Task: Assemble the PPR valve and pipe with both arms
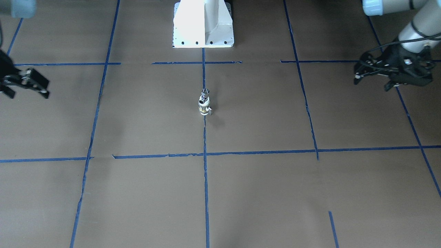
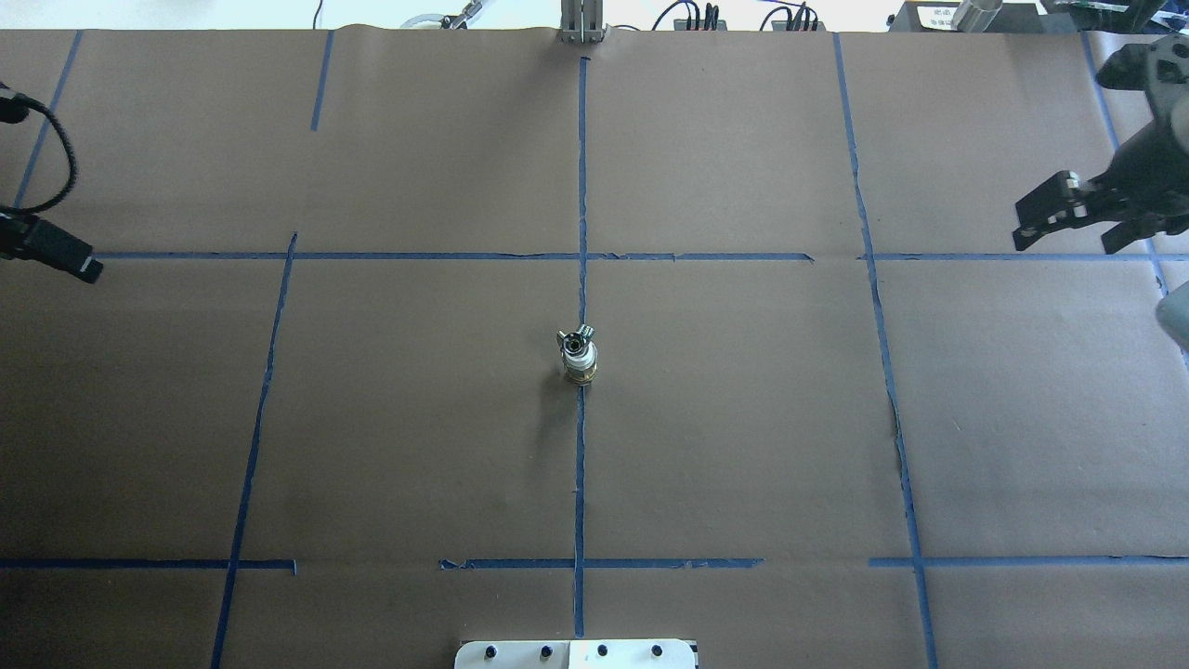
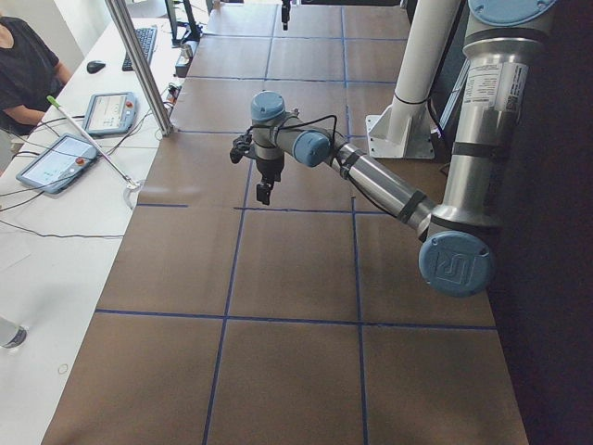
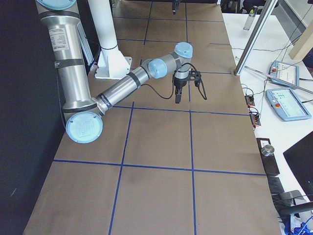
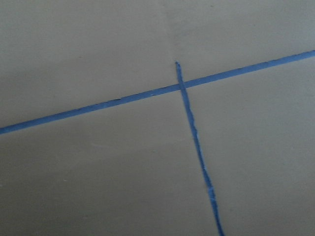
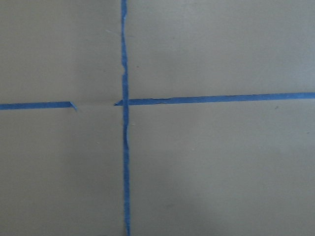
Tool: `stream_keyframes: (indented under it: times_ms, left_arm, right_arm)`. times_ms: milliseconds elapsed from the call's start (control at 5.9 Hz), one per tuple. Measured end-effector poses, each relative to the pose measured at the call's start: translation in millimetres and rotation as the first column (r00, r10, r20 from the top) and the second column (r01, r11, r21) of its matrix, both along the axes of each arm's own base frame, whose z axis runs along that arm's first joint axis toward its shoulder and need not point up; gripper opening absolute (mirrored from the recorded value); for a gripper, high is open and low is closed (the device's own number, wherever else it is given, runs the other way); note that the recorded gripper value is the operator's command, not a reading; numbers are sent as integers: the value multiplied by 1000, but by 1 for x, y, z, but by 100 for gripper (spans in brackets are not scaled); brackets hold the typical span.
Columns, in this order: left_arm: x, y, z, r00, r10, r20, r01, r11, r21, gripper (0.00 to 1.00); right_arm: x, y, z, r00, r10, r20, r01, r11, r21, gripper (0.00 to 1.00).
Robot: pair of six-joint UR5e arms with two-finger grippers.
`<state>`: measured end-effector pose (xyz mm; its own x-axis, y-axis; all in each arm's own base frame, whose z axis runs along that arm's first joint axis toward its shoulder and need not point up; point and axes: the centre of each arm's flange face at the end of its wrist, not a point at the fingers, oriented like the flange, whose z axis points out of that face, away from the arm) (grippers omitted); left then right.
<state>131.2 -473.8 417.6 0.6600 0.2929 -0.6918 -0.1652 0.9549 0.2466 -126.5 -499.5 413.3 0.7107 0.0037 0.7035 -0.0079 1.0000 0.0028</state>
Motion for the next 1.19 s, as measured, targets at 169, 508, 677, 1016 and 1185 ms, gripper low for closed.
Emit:
stream_keyframes:
  times_ms: [169,508,677,1016,1185]
  left_arm:
    - [-39,3,32,1000,27,9,-27,999,25,100]
    - [-113,-5,112,996,72,52,-75,995,61,100]
    - [-150,-9,157,995,73,64,-76,996,47,100]
    - [-173,-4,203,996,59,67,-57,998,-39,100]
    - [-175,-1,214,998,11,67,-3,993,-118,100]
  right_arm:
    - [46,-9,44,999,-42,2,42,999,23,100]
    - [140,-13,140,993,-121,8,120,990,73,100]
    - [180,-3,190,988,-154,10,152,985,86,100]
    - [211,25,240,981,-193,8,191,978,88,100]
    - [212,28,244,978,-206,-18,207,975,84,100]
